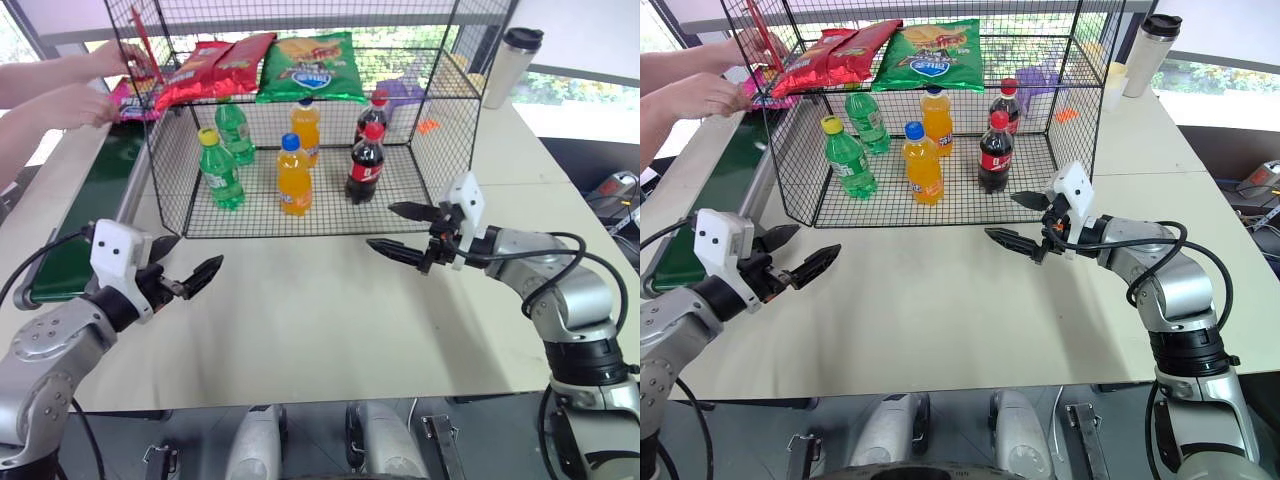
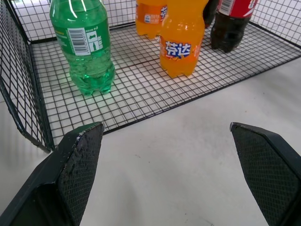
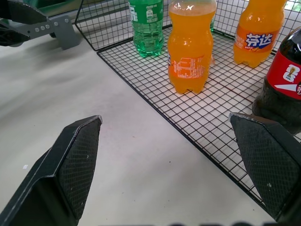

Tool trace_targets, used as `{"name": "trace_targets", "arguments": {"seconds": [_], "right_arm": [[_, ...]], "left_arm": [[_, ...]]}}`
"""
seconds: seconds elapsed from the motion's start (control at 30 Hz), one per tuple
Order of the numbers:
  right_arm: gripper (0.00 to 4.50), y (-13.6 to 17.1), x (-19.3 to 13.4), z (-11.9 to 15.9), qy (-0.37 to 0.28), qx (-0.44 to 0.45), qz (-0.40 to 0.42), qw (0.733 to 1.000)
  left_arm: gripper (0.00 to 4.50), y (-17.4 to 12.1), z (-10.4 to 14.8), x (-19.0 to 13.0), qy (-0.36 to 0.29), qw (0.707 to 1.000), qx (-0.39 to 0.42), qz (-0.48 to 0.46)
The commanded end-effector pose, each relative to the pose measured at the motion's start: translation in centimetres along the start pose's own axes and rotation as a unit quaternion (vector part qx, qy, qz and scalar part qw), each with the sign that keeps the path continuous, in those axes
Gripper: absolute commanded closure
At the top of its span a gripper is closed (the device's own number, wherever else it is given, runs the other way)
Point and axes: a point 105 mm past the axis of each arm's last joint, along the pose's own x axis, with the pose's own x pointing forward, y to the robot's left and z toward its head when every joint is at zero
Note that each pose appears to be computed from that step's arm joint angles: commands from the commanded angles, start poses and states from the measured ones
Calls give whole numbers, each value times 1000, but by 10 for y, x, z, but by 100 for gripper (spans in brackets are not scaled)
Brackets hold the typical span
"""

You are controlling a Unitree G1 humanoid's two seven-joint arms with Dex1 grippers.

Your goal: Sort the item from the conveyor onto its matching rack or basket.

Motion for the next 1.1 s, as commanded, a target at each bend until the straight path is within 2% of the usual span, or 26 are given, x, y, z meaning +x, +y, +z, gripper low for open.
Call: {"name": "trace_targets", "arguments": {"seconds": [0.03,0.23,0.33,0.37,0.47,0.57,0.63,0.73,0.77,0.9,1.1], "right_arm": [[0,-2,0,12,-17,-20,-3,1000],[0,-5,1,22,-36,-8,-1,999],[0,-1,4,40,-65,9,23,998],[0,3,5,46,-72,12,36,997],[0,20,13,59,-71,-4,94,993],[0,32,20,64,-60,-29,129,989],[0,40,25,67,-56,-50,149,986],[0,51,32,73,-58,-75,177,980],[0,53,32,75,-59,-77,181,979],[0,59,33,80,-62,-87,195,975],[0,58,30,80,-61,-85,186,977]], "left_arm": [[7,0,9,-1,-19,1000,15,5],[7,10,12,-9,-11,998,50,40],[7,31,29,-25,8,983,155,98],[7,40,36,-32,23,969,212,123],[7,70,40,-61,149,872,438,161],[7,86,41,-79,201,812,520,169],[7,95,45,-87,210,781,559,184],[7,112,41,-96,241,714,626,203],[7,116,36,-97,251,702,636,201],[7,122,26,-93,258,686,652,193],[7,128,20,-81,253,681,660,194]]}}
